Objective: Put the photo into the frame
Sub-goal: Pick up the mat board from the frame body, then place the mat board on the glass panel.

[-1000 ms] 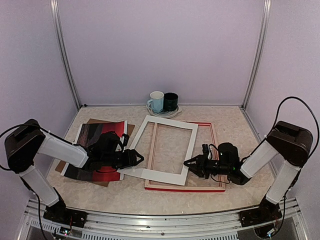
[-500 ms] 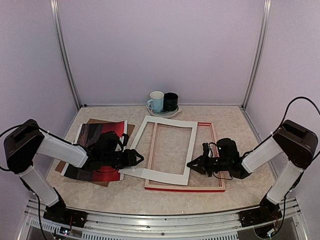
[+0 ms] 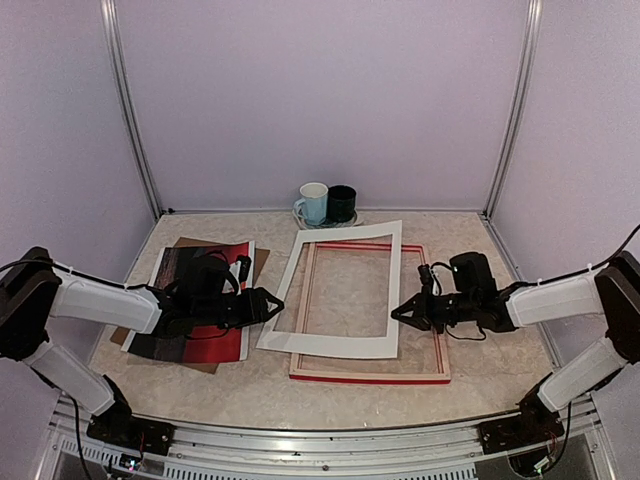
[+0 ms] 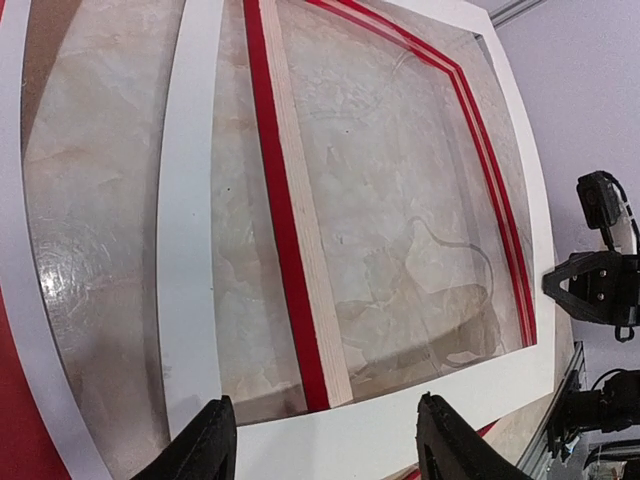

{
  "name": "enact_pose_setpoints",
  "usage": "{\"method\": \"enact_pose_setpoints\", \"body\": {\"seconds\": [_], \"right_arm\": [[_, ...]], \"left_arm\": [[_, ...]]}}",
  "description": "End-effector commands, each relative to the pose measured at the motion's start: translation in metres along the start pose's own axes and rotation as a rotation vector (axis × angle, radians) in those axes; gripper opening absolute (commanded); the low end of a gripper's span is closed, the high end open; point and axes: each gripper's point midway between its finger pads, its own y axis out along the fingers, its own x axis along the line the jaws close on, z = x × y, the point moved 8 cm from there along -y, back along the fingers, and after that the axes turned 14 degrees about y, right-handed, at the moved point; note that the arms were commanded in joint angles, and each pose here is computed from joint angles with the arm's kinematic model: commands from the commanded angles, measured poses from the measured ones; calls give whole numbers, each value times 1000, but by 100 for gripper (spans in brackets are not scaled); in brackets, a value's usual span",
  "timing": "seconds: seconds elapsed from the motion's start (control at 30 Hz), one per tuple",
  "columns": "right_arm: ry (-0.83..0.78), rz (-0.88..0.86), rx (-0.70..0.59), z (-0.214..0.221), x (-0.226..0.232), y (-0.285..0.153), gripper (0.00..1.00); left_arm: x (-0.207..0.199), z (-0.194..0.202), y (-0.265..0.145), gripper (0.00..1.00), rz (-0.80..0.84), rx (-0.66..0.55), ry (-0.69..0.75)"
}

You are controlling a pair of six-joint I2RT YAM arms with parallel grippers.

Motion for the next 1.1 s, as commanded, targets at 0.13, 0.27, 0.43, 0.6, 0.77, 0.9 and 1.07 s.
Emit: {"method": "enact_pose_setpoints", "body": {"seconds": [0.13,0.27,0.43,0.6,0.77,0.9,1.07], "right_arm": [[-28,102,24,1,-22,-18,0],[-45,107,46,0,-27,-22,0],[-65,108,63,-3,-29,-30,0],[-80,110,64,-8,-31,-39,0],[-95,116,72,-11,-33,-43,0],[-109,130,83,-13,-37,-46,0],[-130,155,93,-15,-41,-48,0]], "left_arm": [[-1,-1,-5,61,-8,-7,23],[-2,-1,-4,61,-7,-7,22],[-2,-1,-3,61,-6,-8,21],[-1,0,-1,61,-5,-5,19],[0,2,0,61,-4,0,17],[-1,2,1,61,0,2,16],[0,4,3,61,1,8,13]]}}
